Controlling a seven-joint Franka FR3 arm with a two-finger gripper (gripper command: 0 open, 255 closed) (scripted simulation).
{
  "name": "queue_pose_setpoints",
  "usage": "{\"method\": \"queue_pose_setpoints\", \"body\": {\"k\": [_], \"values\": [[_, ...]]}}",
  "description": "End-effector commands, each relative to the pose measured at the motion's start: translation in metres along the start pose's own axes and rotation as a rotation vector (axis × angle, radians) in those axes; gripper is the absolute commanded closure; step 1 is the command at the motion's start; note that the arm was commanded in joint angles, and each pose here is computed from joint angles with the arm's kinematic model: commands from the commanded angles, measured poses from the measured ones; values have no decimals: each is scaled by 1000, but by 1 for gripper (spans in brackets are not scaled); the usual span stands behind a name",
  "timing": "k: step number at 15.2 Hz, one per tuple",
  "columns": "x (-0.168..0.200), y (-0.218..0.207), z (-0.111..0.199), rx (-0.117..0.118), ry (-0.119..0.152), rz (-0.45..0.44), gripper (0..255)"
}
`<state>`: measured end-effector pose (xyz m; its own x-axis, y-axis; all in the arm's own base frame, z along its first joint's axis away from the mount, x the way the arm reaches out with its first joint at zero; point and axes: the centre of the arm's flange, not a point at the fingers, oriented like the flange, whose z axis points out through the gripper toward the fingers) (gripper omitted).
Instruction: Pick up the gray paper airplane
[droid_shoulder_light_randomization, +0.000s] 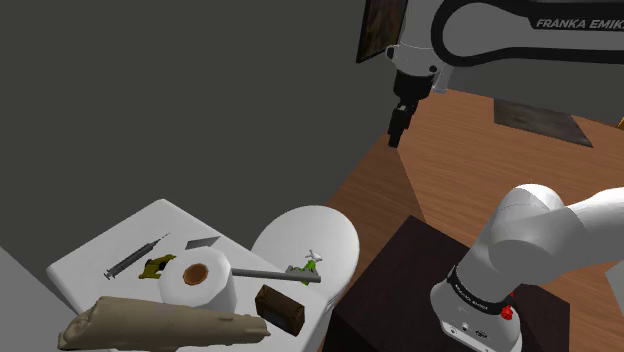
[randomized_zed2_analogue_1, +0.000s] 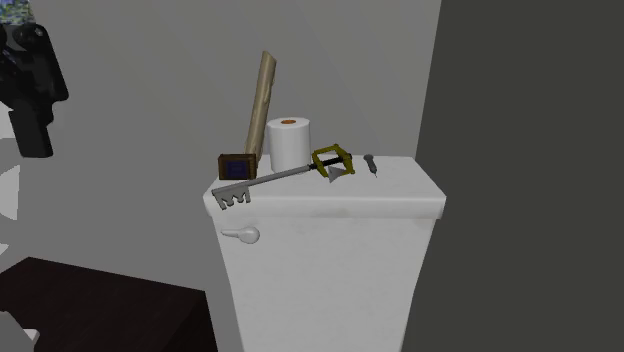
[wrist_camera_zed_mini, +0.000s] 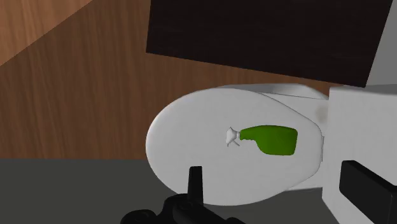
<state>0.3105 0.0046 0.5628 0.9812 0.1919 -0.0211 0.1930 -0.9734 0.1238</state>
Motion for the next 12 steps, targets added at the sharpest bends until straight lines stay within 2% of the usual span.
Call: {"method": "queue_pose_setpoints", "body": {"k": [1,12], "values": [[0,0,0,0,0,0,0],[14,-132,36,48,54,273,0]]}}
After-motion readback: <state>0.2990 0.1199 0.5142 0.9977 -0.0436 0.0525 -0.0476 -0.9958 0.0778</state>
